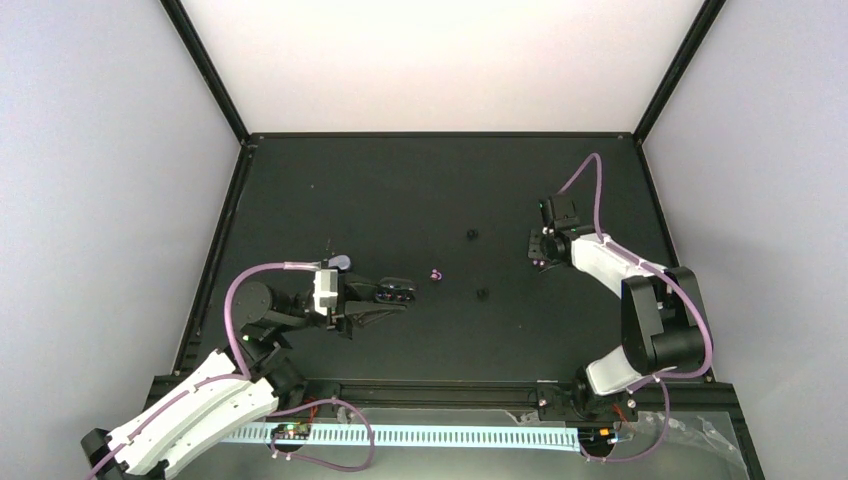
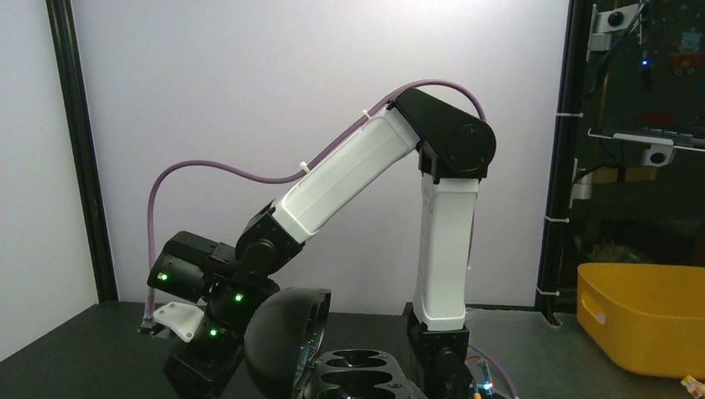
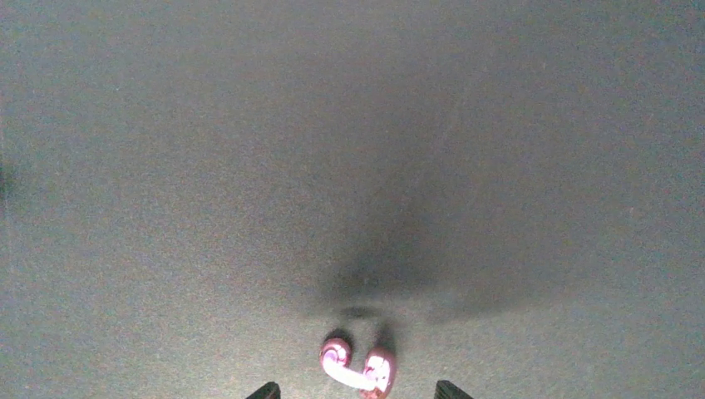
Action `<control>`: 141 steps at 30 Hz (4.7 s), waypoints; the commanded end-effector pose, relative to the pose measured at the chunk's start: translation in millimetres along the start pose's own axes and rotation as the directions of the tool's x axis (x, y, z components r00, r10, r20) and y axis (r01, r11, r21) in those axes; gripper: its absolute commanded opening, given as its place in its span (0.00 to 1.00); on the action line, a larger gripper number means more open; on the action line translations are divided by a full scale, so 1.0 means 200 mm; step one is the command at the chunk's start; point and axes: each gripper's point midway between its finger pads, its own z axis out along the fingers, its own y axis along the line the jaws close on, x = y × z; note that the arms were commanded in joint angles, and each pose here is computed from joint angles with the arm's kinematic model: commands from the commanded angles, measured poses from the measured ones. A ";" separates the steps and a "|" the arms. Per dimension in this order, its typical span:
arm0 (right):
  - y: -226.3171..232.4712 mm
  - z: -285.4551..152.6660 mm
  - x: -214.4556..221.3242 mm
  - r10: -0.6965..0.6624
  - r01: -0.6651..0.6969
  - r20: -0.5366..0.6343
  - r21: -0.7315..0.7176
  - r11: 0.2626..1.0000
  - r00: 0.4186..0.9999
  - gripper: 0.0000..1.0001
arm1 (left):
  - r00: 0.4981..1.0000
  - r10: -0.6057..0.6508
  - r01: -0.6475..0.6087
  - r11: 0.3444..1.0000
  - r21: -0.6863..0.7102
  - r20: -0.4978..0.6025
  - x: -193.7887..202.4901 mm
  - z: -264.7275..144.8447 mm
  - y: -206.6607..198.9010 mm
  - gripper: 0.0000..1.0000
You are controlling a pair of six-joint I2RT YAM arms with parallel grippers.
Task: Insert the wireless bluetooth earbuds into the charging case
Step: Pick up the earbud from the center of the board, then place the earbud at the center of the board.
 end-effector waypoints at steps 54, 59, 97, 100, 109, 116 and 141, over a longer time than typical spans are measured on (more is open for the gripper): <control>0.06 0.03 -0.03 -0.133 0.133 -0.003 -0.003 0.991 0.991 0.20 | 0.998 0.044 -0.047 0.997 0.056 0.054 -0.10 -0.02 -0.08 0.02; 0.06 0.03 -0.01 -0.133 0.133 -0.011 -0.010 0.991 0.991 0.19 | 0.998 0.044 -0.047 0.998 0.053 0.053 -0.10 -0.02 -0.07 0.02; 0.00 0.07 0.05 -0.126 0.130 -0.068 0.054 0.990 0.990 0.05 | 0.997 0.043 -0.046 0.997 0.059 0.057 -0.11 -0.02 -0.08 0.02; -0.01 0.06 0.04 -0.123 0.127 -0.060 0.057 0.990 0.991 0.01 | 0.997 0.042 -0.046 0.997 0.059 0.057 -0.11 -0.02 -0.08 0.02; 0.08 -0.14 -0.10 -0.079 0.080 0.098 -0.013 0.997 0.992 0.01 | 0.998 0.041 -0.044 0.997 0.058 0.055 -0.10 -0.02 -0.08 0.02; 0.49 -0.69 -0.28 -0.078 0.218 0.343 -0.391 0.894 0.936 0.01 | 0.998 0.041 -0.044 0.997 0.060 0.046 -0.09 -0.01 -0.07 0.02; 0.94 -2.13 0.16 -0.156 0.826 0.813 -0.538 0.169 0.561 0.01 | 0.991 0.133 -0.135 0.988 0.074 0.019 -0.07 0.00 -0.08 0.02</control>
